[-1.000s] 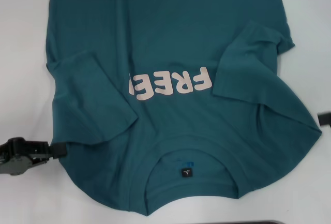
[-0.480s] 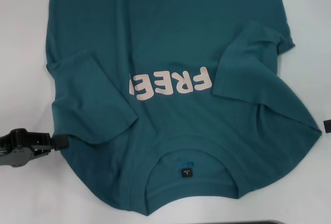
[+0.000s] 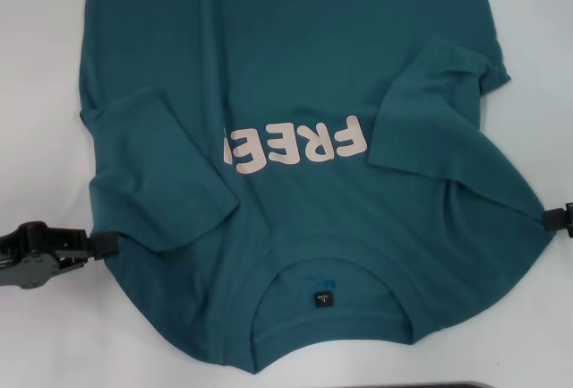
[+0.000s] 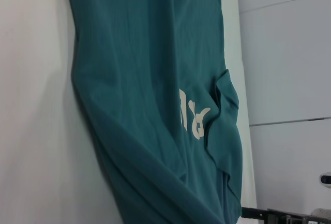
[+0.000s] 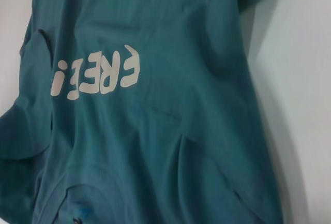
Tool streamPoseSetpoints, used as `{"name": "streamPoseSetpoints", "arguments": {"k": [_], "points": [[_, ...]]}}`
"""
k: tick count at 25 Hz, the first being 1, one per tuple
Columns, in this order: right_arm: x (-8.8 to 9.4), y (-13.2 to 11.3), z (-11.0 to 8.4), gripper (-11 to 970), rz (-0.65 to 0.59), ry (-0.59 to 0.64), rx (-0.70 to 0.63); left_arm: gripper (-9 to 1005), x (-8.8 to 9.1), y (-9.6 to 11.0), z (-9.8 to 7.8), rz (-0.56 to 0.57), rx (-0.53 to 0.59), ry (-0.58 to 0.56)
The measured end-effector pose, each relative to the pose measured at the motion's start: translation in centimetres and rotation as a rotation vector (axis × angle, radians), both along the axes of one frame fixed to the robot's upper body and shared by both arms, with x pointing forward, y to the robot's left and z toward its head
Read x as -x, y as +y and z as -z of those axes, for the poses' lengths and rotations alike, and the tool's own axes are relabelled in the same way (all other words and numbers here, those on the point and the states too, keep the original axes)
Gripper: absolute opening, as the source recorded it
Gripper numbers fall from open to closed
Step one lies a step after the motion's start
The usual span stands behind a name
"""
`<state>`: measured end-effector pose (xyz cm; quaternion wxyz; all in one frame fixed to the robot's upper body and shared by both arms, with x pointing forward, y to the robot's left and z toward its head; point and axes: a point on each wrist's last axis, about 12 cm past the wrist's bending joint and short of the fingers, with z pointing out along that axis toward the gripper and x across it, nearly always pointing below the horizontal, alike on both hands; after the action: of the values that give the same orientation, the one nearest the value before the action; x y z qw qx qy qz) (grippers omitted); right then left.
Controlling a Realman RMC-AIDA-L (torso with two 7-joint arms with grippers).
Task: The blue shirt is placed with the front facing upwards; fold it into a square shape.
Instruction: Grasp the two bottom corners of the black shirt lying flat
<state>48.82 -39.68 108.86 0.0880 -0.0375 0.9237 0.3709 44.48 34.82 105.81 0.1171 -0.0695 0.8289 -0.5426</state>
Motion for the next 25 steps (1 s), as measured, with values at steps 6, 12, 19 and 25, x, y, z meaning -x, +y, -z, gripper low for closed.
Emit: {"name": "streamPoseSetpoints", "arguments": {"k": [6,12,19,25], "points": [[-0.1,0.6,0.7,852,0.001,0.007,0.000,7,0.1,0.0,0.1,-0.006,-0.001,0.002],[-0.3,0.9,0.9,851,0.001,0.008,-0.004,11,0.1,0.0,0.1,-0.007,-0.002,0.002],[-0.8,1.7,1.4,852,-0.018,0.026,0.002,10,0.0,0.0,0.1,-0.007,-0.002,0.001],[-1.1,1.9,1.3,852,-0.010,0.019,-0.006,11,0.2,0.1,0.2,-0.012,-0.004,0.004]]}}
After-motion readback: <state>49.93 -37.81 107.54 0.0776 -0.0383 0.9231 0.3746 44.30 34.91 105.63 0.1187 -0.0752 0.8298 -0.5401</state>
